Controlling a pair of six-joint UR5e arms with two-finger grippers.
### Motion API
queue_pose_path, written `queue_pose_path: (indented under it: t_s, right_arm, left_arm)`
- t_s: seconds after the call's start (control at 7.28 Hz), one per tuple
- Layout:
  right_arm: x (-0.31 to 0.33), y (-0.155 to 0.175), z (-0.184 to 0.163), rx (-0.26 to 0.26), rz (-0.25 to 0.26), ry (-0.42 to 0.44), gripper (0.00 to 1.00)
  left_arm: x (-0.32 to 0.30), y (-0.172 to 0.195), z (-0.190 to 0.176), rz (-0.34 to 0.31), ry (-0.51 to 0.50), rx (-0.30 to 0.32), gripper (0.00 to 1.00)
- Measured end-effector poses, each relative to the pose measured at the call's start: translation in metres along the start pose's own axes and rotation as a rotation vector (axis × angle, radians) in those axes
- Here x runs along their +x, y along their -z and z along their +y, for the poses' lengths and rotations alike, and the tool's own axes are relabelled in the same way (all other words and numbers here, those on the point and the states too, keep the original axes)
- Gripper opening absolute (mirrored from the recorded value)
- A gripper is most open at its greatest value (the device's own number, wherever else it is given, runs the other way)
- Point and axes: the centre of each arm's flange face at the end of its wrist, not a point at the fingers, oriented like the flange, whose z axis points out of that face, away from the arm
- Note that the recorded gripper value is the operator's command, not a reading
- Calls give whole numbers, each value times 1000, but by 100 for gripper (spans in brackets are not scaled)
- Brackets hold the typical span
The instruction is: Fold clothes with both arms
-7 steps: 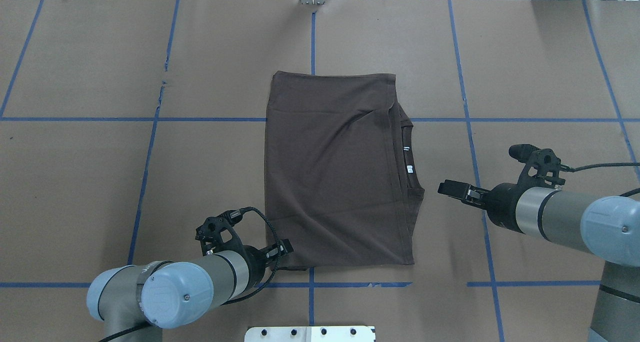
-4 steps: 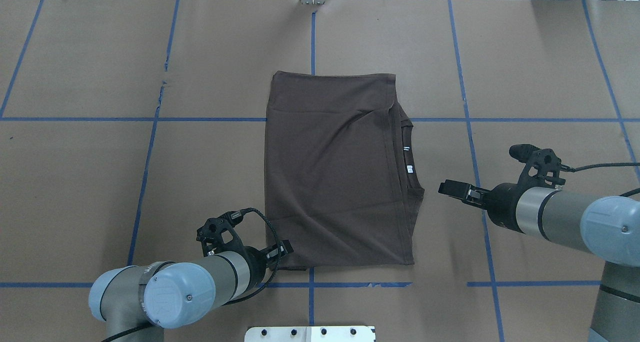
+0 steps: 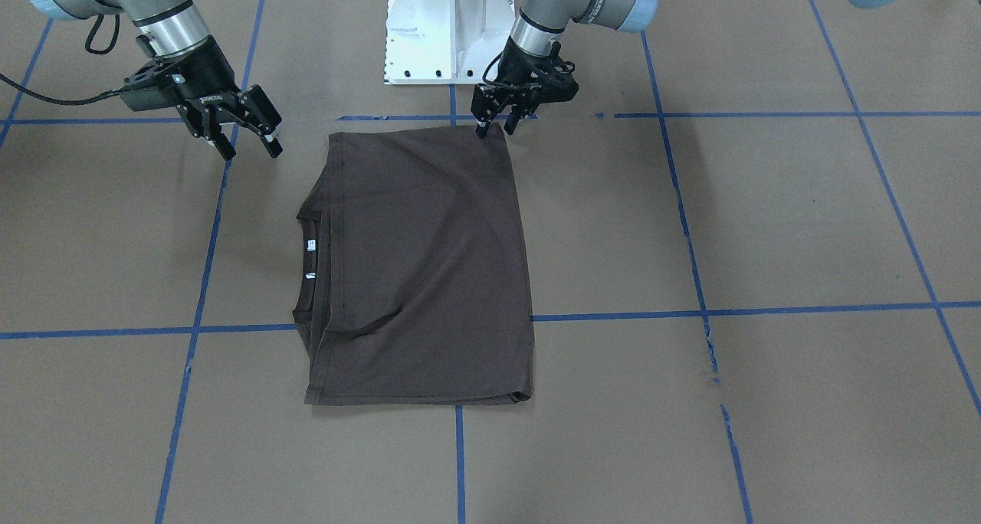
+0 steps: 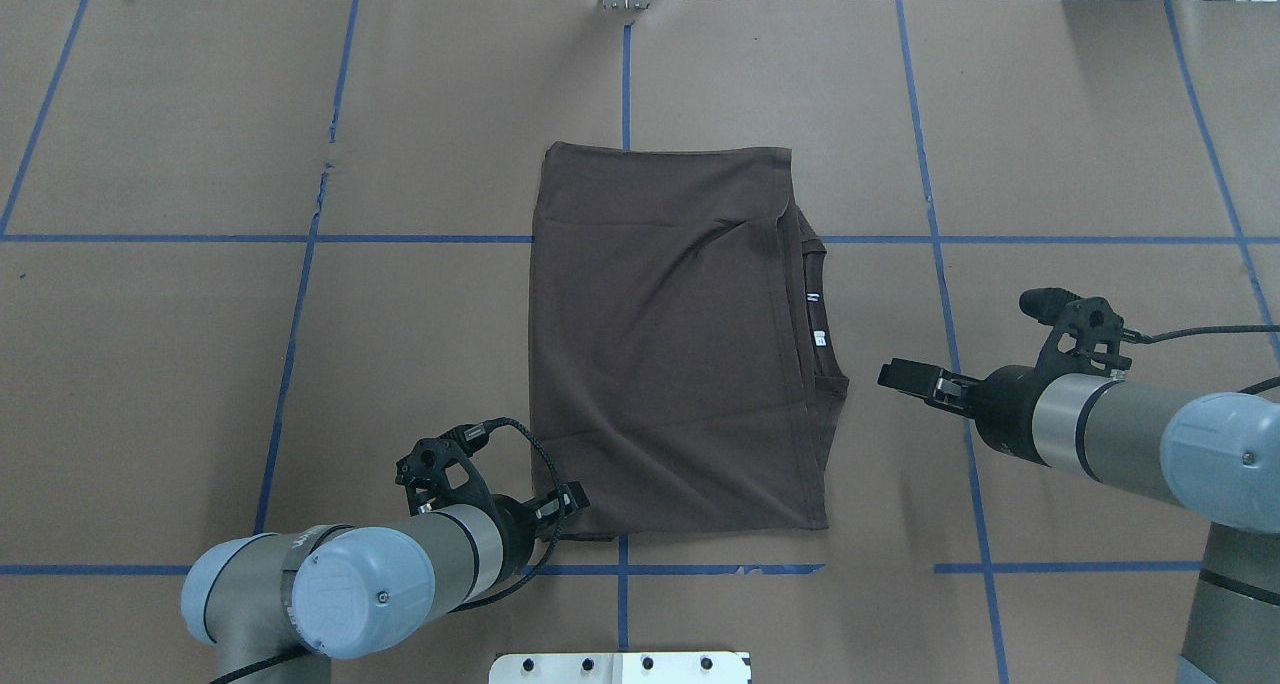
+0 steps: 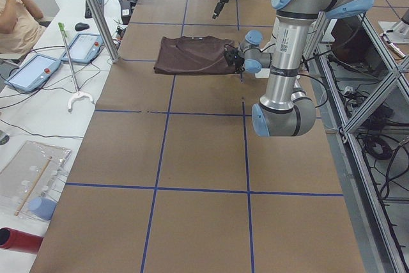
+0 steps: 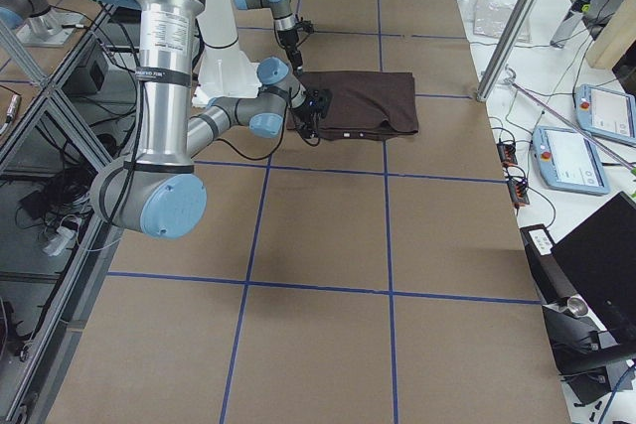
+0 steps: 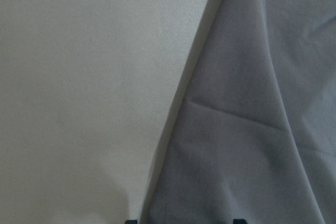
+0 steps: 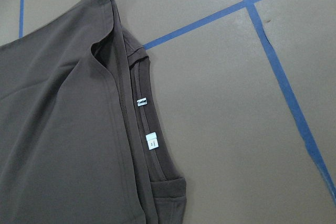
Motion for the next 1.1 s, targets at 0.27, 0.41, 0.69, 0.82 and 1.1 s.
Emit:
queue_pose_path:
  t_s: [0.27,0.41,0.69,0.82,1.1]
  right_arm:
    - [0,0,0,7,1,0,100]
    - [0,-1,0,7,0,1,100]
    - [0,-1,0,8,0,1,100]
    - [0,-1,0,9,1,1,100]
    - [1,-1,0,9,3,1,100]
  left_arm:
    - [0,0,2,1,-1,-3,67]
    - [0,0,3,1,-1,-5,67]
    - [0,0,5,0,-3,-7,67]
    - [-1,-1,5,-1,-4,-7,67]
    - [3,-4,6,-2,-3,-6,67]
